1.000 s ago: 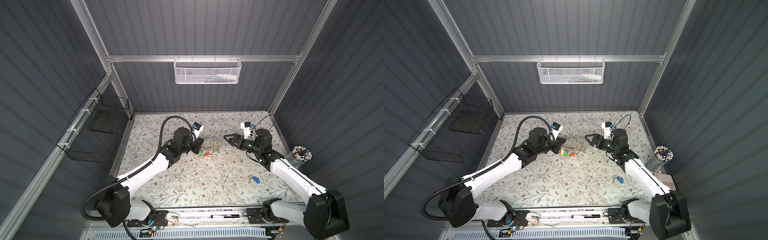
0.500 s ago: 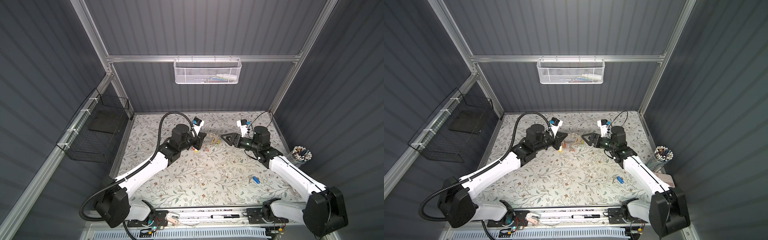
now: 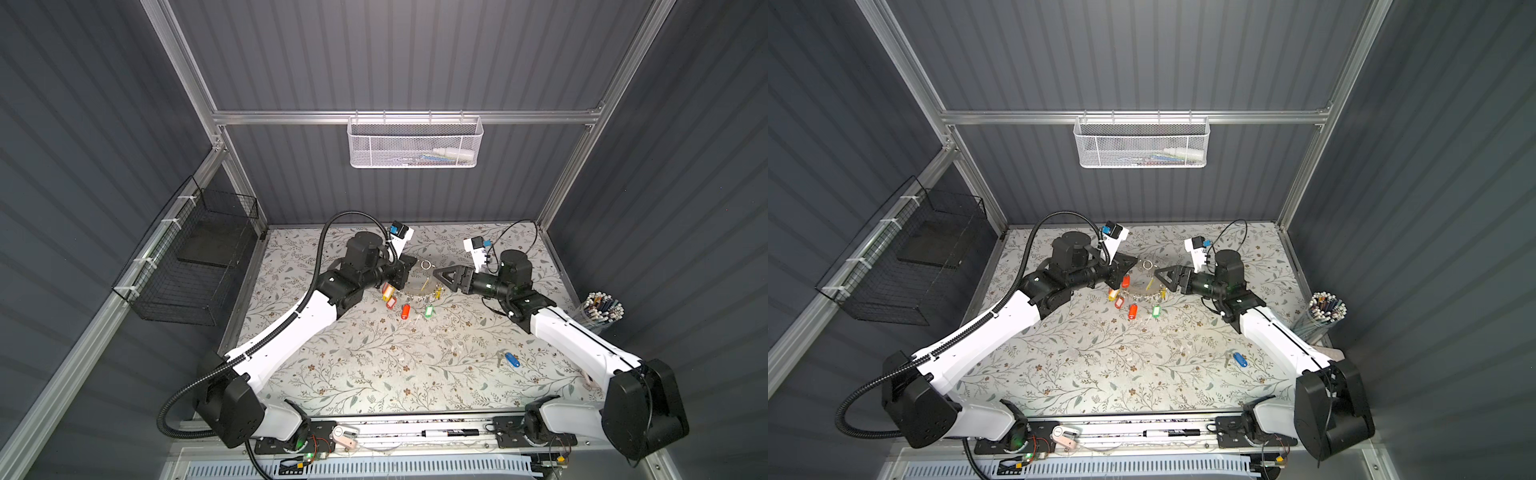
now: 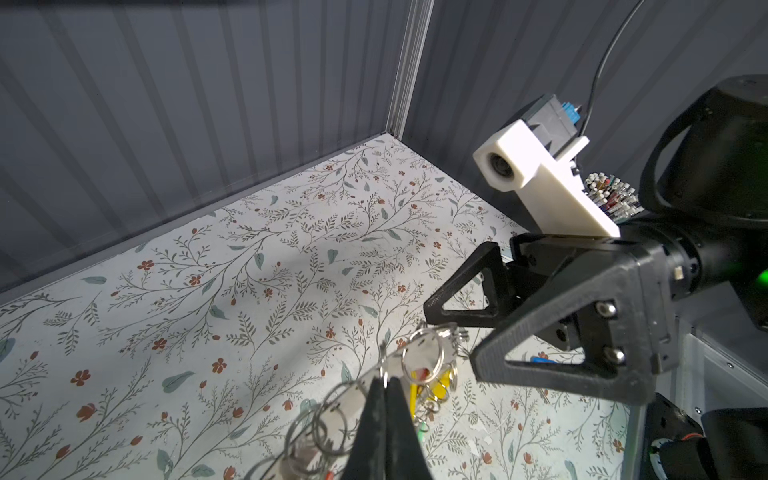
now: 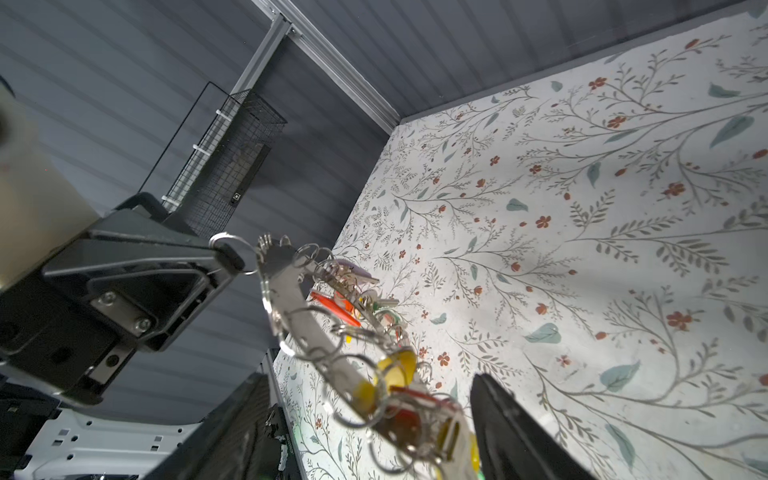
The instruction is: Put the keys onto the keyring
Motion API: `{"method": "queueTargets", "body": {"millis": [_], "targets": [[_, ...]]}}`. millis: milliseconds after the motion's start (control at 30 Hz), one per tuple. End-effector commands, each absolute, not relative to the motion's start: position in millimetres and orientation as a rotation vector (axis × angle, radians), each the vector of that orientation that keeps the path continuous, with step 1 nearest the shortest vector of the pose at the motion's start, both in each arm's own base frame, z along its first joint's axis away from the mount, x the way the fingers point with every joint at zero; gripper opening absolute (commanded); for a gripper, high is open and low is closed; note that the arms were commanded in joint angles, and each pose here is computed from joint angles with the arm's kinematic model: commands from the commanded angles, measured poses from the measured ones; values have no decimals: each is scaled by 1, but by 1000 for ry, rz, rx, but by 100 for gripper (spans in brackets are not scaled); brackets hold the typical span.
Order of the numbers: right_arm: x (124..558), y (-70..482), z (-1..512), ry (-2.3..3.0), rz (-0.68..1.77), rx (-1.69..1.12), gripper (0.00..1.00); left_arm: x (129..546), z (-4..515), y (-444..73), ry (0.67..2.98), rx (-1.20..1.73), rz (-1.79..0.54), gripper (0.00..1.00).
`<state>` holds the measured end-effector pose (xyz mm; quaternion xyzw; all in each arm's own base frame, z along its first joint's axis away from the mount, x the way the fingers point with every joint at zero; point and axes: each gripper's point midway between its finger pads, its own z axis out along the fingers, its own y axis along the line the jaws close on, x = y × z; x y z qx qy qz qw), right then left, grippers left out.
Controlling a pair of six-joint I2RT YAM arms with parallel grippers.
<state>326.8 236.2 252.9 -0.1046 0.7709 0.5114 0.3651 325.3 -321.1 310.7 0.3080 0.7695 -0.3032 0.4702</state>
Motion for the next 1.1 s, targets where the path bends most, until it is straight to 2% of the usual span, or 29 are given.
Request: {"method": "queueTargets", "body": {"millis": [0, 533, 767, 1067], "targets": [[315, 251, 266, 1912, 1353, -369, 77, 326, 326, -325, 1900, 744, -758, 0], [316, 253, 255, 1945, 1220, -358, 48, 323, 352, -329, 1894, 740, -805, 0], [310, 257, 258, 1924, 1192, -391, 48, 321, 351, -332, 1917, 749, -822, 0], [305, 261, 257, 1915, 1160, -426, 32, 322, 352, -333, 1942, 737, -821, 0]]}}
